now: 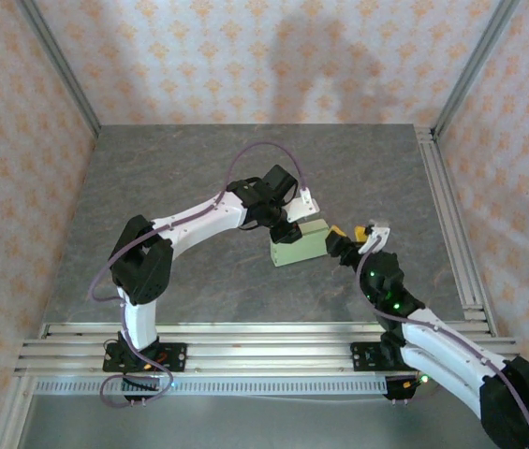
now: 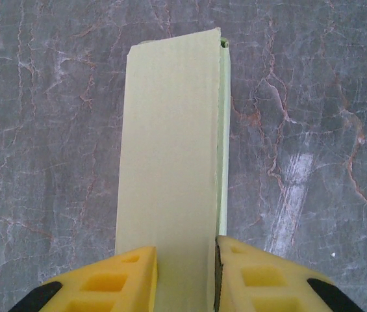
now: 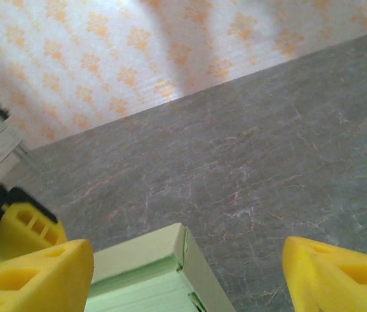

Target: Fold the paper box

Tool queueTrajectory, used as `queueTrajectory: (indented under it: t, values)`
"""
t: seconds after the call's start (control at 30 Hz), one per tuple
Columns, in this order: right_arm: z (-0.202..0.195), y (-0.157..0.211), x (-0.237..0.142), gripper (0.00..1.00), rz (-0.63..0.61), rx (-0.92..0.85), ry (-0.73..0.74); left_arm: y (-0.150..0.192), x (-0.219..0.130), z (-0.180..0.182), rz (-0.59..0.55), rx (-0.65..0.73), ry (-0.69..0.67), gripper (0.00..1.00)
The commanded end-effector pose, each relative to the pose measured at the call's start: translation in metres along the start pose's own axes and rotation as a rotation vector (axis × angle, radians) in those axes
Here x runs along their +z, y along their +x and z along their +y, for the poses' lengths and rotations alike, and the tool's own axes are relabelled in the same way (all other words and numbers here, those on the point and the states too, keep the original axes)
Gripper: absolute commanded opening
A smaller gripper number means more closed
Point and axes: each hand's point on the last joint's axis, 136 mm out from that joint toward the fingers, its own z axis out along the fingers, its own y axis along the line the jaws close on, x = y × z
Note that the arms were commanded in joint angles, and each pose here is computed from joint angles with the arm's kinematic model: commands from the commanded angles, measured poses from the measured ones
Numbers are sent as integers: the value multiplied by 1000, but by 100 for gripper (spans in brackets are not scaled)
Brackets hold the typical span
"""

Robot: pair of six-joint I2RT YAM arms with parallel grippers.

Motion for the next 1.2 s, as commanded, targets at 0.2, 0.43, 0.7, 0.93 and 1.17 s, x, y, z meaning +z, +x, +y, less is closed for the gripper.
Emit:
queueTrajectory:
  t: [0.2,0.43,0.7,0.93,1.17]
  values:
    - [1,0,24,76,184,397,-49,44,23,-22,140,-48,46,29]
    - [-2,23,41,76,310,365,-4,45,24,-25,148,-45,43,29]
    - [-24,73,51,59,413,350,46,35,11,-28,97,-27,27,31]
    - [-38,94,47,41,419,370,77,18,0,-22,12,-71,-21,43]
    - [-41,93,42,39,384,332,66,-16,-43,-5,-216,-189,-159,65]
